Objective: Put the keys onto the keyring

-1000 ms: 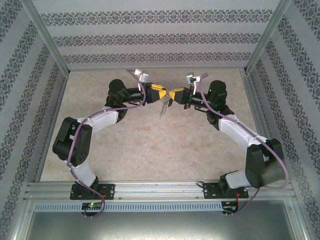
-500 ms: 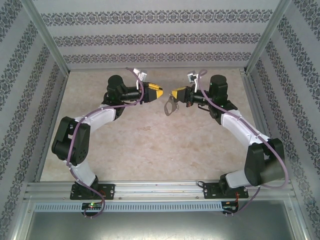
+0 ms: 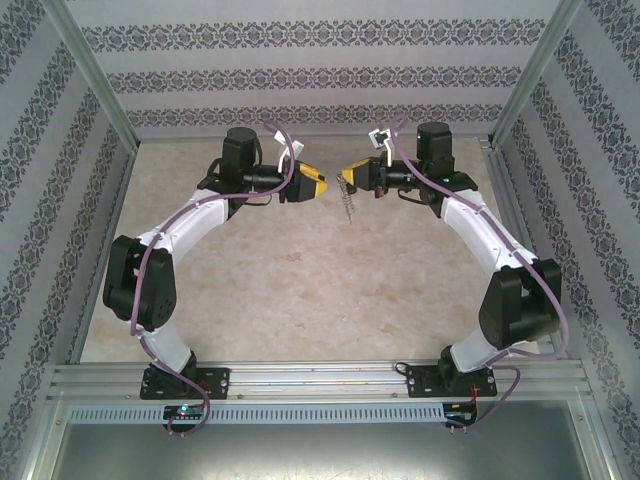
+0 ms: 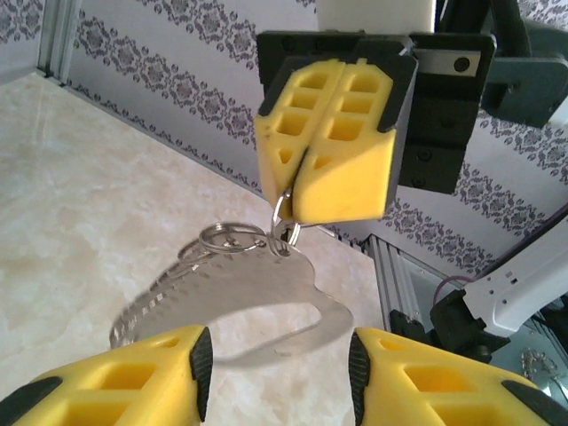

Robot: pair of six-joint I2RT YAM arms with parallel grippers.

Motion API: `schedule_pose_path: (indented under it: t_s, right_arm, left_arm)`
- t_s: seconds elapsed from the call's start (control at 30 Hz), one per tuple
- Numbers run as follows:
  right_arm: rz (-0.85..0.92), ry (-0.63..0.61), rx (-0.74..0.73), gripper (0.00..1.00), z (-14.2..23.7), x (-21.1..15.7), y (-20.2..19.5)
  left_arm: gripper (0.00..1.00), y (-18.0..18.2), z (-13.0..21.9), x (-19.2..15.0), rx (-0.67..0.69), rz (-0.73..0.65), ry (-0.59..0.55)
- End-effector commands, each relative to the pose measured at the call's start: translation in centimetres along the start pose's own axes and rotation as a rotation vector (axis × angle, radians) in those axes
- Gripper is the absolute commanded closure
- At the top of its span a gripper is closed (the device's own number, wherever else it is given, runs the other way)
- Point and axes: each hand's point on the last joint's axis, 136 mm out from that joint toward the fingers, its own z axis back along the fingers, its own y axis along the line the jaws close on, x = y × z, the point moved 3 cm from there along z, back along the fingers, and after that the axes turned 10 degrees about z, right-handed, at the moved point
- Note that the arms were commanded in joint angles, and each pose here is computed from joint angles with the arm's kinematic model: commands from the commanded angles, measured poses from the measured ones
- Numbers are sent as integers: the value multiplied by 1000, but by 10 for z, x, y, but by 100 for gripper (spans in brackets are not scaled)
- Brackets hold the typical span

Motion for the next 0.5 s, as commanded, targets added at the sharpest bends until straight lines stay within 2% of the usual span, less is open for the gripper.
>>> schedule_pose_path:
  t_s: [0.0,0.47]
  right_arm:
    - [17,21,60,100,3,1,4]
    - [-1,35,129,100,-12,0,-14]
  left_arm:
    - [53,1,6,-6,-2,7,39]
    - [50,15,-2,16,-13,0,15]
